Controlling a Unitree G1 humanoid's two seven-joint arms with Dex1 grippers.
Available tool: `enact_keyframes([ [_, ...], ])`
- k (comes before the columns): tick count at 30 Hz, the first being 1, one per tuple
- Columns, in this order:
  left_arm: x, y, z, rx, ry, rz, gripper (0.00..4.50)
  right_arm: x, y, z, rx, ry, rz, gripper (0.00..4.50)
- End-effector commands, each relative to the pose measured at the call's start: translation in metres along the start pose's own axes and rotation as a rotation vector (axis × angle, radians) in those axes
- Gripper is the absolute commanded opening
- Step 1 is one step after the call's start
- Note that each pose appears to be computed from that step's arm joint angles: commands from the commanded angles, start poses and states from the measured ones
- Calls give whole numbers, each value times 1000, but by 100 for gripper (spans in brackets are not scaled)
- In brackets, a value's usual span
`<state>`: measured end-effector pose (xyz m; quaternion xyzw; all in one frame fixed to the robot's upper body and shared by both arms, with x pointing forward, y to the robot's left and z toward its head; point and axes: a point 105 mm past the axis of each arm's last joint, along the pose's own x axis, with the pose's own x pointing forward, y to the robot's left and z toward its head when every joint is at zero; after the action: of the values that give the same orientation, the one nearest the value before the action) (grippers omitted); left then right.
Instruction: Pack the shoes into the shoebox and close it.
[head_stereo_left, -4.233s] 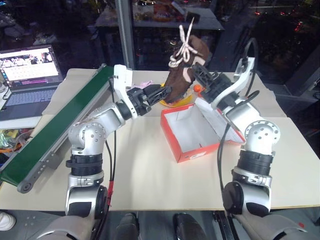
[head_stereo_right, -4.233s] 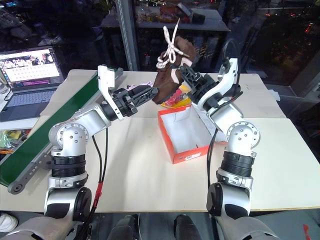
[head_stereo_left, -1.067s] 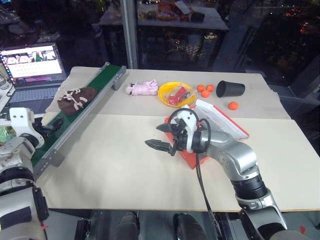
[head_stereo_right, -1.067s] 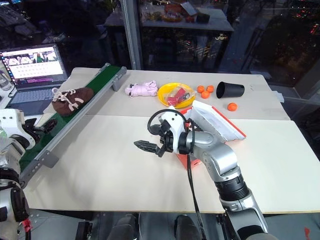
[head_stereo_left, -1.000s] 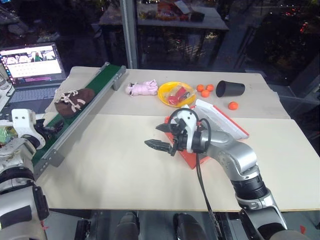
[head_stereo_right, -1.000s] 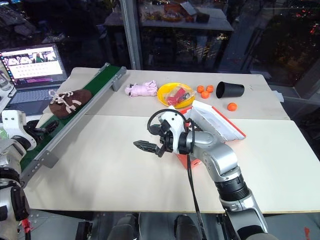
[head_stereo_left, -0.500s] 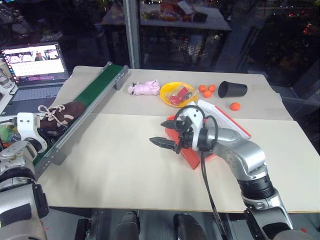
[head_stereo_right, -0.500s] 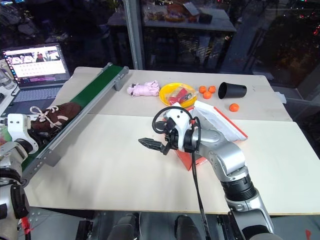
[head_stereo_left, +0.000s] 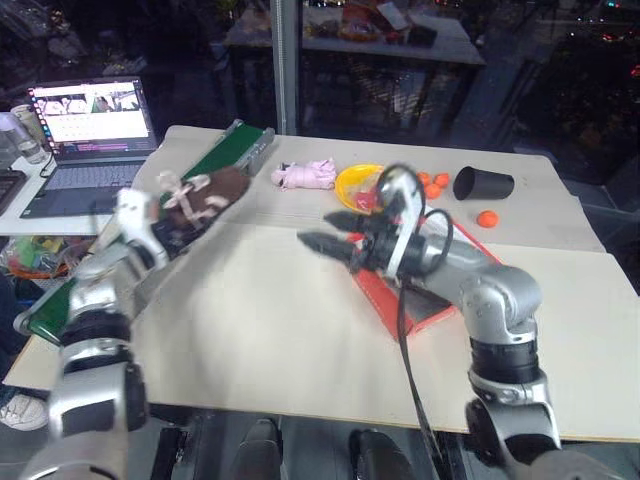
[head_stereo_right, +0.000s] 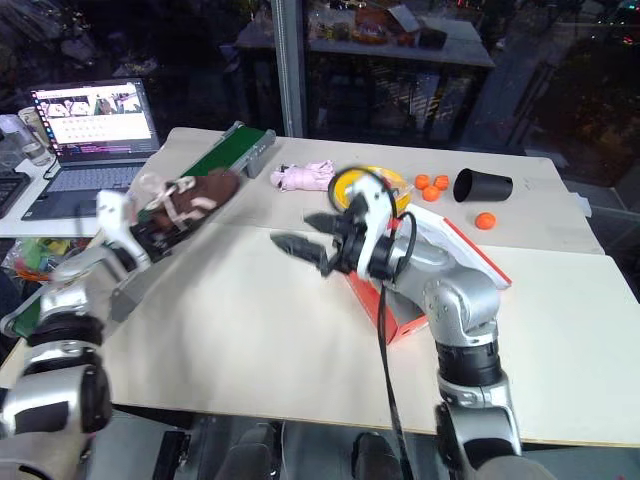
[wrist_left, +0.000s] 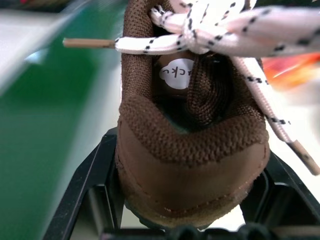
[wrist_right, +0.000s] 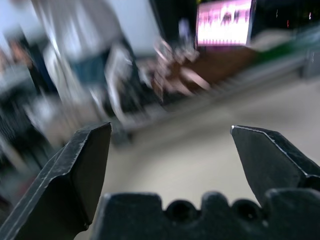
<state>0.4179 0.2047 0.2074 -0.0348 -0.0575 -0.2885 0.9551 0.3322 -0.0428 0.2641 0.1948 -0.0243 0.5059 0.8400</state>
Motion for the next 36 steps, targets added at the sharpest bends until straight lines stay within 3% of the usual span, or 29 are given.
enact_keyframes([
  [1,36,-76,56,41,-137,-204,240,-6,-11,43,179,-197,-47,450],
  [6,51,-135,82,-2,-196,-362,240,-11,-23,68,286,-293,-95,450],
  [14,50,-167,77,-54,-168,-467,240,-24,-36,82,299,-360,-183,450],
  [25,49,-144,80,-19,-168,-401,240,-38,-44,73,289,-319,-240,450],
  [36,47,-161,73,-46,-156,-447,240,-34,-45,75,282,-310,-239,450],
])
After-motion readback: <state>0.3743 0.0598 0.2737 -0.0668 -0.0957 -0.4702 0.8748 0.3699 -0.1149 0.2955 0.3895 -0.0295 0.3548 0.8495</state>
